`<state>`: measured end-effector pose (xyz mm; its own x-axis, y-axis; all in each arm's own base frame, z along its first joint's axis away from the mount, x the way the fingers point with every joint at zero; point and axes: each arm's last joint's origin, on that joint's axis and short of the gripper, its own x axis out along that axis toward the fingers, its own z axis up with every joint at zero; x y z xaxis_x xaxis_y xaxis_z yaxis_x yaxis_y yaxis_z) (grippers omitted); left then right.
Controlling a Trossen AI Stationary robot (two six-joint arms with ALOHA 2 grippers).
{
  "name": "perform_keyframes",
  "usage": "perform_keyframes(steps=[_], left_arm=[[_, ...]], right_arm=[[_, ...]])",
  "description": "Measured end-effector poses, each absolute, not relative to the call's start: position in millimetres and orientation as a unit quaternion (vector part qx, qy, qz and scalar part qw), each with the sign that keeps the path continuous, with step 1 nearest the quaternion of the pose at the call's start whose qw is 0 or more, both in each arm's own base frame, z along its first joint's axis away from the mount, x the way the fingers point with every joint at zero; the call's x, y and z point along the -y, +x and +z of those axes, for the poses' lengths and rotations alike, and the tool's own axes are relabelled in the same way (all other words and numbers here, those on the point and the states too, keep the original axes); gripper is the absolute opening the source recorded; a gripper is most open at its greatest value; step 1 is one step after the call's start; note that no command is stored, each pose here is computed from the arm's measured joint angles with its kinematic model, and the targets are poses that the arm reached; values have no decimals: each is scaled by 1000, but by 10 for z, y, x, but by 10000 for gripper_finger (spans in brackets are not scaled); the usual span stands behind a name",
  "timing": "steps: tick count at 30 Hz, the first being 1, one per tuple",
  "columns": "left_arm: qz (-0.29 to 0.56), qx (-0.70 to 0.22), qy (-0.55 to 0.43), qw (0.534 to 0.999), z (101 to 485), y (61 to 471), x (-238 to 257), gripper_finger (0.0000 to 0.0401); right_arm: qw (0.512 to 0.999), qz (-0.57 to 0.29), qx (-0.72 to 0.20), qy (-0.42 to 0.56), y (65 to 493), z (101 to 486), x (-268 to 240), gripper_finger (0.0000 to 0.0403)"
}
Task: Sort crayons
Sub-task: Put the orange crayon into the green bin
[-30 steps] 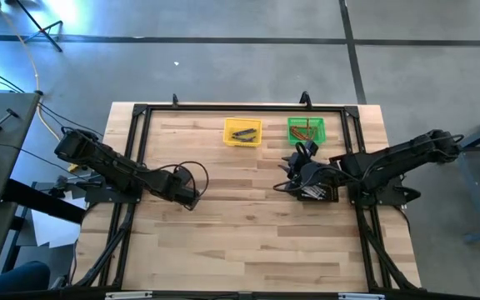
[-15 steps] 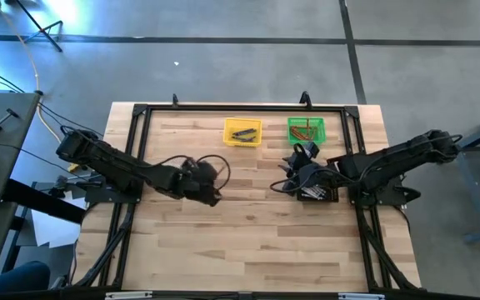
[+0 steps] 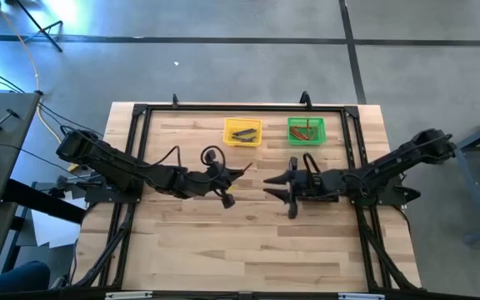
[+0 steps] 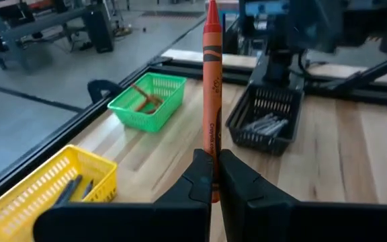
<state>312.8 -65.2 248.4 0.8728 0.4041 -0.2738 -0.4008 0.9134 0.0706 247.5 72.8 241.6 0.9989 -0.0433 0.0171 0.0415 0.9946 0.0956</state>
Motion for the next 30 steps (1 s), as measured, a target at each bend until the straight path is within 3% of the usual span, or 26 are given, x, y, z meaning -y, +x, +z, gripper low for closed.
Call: perform_keyframes(steps=[7, 20, 30], left_arm=[[188, -95, -11, 978, 2519, 3185, 777, 0], [160, -12, -27, 987, 2253, 3449, 989, 0], [161, -7, -51, 986, 2243, 3470, 946, 0]], right_arm=[[998, -18, 10, 57, 2475, 2398, -743, 110], [998, -19, 13, 56, 2474, 2405, -742, 110], [998, -29, 23, 51, 2489, 2425, -689, 110]])
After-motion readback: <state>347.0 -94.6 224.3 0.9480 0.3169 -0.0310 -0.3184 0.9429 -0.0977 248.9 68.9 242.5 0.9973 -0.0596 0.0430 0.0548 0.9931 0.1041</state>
